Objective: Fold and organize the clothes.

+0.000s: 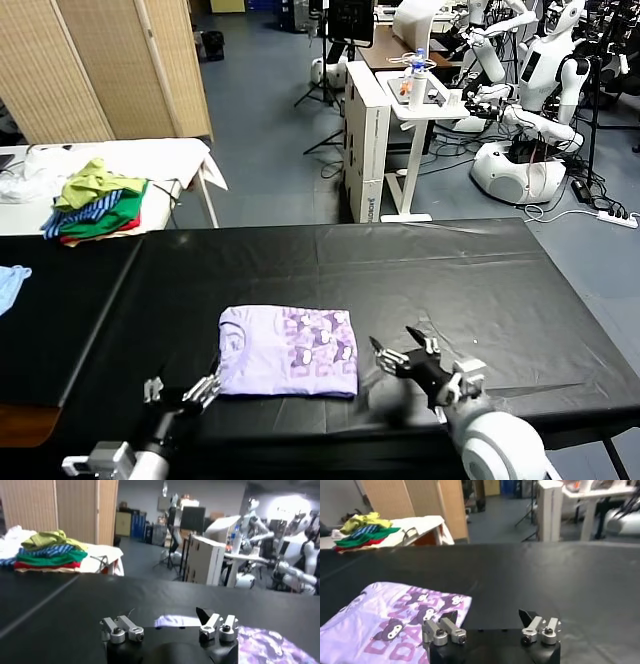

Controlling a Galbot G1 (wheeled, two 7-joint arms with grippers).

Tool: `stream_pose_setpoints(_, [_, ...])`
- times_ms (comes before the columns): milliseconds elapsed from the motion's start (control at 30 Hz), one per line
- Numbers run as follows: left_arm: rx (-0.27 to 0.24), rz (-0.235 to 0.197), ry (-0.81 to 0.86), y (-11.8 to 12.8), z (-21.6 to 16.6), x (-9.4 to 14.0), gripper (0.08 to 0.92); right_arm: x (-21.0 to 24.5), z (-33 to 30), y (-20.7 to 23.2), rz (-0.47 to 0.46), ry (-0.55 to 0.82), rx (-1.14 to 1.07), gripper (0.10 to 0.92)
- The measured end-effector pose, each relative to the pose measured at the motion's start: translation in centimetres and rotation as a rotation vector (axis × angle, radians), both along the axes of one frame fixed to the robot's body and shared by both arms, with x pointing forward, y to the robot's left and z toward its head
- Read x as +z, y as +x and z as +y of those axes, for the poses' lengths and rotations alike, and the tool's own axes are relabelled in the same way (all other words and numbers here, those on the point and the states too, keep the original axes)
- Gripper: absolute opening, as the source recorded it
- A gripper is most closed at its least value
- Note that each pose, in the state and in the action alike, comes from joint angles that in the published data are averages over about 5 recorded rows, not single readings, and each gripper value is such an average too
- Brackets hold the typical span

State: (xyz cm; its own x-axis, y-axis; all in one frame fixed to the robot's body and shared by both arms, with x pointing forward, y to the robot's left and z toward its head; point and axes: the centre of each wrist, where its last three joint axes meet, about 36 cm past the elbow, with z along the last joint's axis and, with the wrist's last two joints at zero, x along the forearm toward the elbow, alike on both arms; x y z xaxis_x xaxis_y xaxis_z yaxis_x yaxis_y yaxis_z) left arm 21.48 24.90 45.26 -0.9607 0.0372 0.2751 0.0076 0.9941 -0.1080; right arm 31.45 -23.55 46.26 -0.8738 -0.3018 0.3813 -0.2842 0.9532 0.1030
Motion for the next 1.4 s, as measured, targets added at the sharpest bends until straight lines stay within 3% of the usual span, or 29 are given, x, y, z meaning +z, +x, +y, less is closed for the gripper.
stream_pose_setpoints(533, [-0.011, 0.056, 0.017, -2.3, 0.2, 0.2, 0.907, 1.3, -1.7, -6.6, -0.151, -0.064, -0.101, 0.907])
stream_pose_setpoints(833, [-0.025, 0.064, 0.019, -2.9, 0.4, 0.4, 0.907, 1.6, -1.8, -9.0, -0.122, -0.083, -0.126, 0.907])
stream_pose_setpoints(1400, [0.0, 0.088, 0.026, -3.7, 0.6, 1.2, 0.907, 1.5, -2.0, -12.9, -0.129, -0.139, -0.225, 0.907])
